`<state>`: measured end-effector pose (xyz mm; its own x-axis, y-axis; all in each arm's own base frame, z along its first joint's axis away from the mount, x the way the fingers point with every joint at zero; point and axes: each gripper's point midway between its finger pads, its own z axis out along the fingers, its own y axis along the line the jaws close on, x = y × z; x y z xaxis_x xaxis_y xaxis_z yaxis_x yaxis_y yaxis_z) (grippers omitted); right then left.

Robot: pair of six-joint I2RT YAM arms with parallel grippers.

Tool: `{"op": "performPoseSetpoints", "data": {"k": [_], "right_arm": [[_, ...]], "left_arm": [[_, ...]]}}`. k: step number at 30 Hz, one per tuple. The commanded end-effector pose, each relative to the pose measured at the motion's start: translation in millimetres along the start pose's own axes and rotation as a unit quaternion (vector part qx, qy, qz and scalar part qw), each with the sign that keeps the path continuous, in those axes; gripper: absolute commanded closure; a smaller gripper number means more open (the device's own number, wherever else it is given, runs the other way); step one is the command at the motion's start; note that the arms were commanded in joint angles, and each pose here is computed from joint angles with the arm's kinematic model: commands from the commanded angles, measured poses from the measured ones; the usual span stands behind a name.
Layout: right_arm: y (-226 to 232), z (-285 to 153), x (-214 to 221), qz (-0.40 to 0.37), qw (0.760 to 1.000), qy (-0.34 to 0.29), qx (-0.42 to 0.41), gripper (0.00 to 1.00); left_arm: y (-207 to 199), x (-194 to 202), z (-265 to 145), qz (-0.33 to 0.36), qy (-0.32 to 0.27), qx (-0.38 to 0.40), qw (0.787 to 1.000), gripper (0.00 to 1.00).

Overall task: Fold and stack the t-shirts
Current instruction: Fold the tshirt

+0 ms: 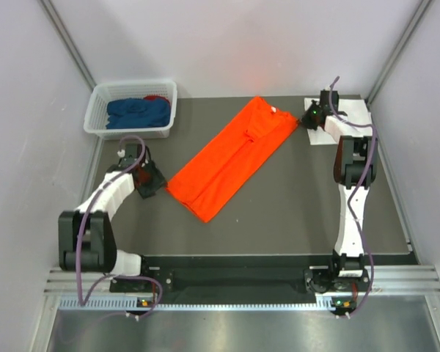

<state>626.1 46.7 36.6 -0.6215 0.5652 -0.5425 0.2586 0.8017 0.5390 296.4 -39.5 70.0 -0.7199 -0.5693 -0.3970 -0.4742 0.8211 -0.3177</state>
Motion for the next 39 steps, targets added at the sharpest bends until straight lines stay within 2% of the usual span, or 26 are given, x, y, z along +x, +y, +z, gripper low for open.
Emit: {"op": "performPoseSetpoints", "data": {"k": [1,2,3,9,12,14,15,16,18,19,20,26,29,35,36,38,39], "right_arm": [[9,4,-12,-0.017,1.0,-0.002,-0.024,1.0],[10,4,-14,-0.018,0.999,-0.005,-0.028,1.0],[11,5,-15,-0.02,0.999,-0.008,-0.031,1.0],[21,12,-29,-0.034,0.998,-0.022,-0.045,0.97],[41,-3,-39,-0.035,0.997,-0.03,-0.066,0.8],[42,-12,-32,-0.037,0.997,-0.025,-0.062,0.73],[60,-30,-44,-0.044,0.995,-0.046,-0.075,0.68],[50,-33,-34,-0.037,0.997,-0.039,-0.061,0.55],[61,-58,-41,-0.02,0.996,-0.054,-0.064,0.45],[52,-60,-28,-0.008,0.998,-0.043,-0.054,0.4],[52,-65,-24,0.009,0.998,-0.037,-0.052,0.38],[60,-85,20,0.03,0.998,-0.014,-0.056,0.38],[59,-90,50,0.041,0.997,0.021,-0.057,0.41],[74,-131,135,0.034,0.995,0.089,-0.031,0.43],[81,-145,164,0.027,0.993,0.107,-0.035,0.43],[90,-159,192,0.048,0.991,0.121,-0.041,0.43],[100,-172,219,0.04,0.989,0.132,-0.054,0.44]], "left_arm": [[-20,-39,11,0.045,-0.015,0.014,0.999,0.43],[-12,-31,22,0.062,0.025,-0.006,0.998,0.43],[-22,-44,22,0.072,0.022,0.004,0.997,0.43],[-52,-50,39,0.133,0.044,0.081,0.987,0.43],[-44,-43,52,0.159,0.079,0.066,0.982,0.43],[-46,-35,55,0.172,0.101,0.084,0.976,0.43],[-48,-33,55,0.173,0.105,0.09,0.975,0.43],[-50,-30,56,0.173,0.11,0.1,0.974,0.43],[-49,-26,57,0.172,0.116,0.102,0.973,0.43],[-44,-25,61,0.173,0.121,0.088,0.974,0.43],[-42,-25,62,0.174,0.123,0.082,0.974,0.44],[-32,-8,69,0.172,0.155,0.075,0.97,0.48],[-26,-4,70,0.17,0.166,0.063,0.969,0.5],[-17,-6,74,0.175,0.169,0.035,0.969,0.54],[-17,-6,73,0.174,0.169,0.035,0.97,0.56],[-16,-5,72,0.174,0.168,0.033,0.97,0.6],[-18,-7,70,0.174,0.165,0.037,0.97,0.66]]}}
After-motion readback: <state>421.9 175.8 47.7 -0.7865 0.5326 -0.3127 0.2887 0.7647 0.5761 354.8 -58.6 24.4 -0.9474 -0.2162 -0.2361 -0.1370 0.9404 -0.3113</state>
